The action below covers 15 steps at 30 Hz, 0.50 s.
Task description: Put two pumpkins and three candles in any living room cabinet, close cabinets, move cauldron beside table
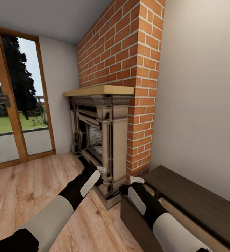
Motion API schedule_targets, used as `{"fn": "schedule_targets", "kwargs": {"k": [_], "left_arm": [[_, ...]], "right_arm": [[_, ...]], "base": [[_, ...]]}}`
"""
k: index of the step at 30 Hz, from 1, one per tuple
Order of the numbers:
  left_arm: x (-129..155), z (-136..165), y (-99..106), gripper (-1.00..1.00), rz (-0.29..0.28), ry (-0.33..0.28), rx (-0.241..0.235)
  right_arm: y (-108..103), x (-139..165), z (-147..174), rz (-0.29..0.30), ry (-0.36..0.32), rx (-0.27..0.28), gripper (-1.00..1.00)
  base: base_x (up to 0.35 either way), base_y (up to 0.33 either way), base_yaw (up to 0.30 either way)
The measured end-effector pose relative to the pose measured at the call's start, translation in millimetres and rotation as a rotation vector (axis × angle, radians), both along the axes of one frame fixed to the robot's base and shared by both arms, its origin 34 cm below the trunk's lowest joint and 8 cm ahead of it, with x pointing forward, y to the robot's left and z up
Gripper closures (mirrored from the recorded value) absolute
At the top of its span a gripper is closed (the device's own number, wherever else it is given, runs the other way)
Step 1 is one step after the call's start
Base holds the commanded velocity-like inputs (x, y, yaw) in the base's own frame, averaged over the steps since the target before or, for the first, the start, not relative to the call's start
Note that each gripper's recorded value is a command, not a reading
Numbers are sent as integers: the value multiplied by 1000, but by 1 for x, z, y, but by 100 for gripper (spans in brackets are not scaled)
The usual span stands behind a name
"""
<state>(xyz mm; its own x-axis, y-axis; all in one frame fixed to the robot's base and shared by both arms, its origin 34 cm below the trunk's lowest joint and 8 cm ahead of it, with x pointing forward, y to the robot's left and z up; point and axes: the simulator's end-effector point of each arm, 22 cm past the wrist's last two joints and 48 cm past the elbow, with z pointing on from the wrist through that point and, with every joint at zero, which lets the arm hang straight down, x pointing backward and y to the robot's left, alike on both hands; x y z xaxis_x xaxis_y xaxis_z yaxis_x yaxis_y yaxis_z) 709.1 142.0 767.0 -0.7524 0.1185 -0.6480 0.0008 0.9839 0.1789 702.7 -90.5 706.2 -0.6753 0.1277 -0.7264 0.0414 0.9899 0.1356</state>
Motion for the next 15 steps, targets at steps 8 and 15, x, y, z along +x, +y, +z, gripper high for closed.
{"fn": "schedule_targets", "kwargs": {"k": [8,15], "left_arm": [[3,16,0,-100,0,1,0],[3,22,0,-100,0,1,-1]], "right_arm": [[0,2,16,1,0,0,-100],[0,3,22,1,0,0,-100]], "base": [[0,0,290],[0,0,290]]}}
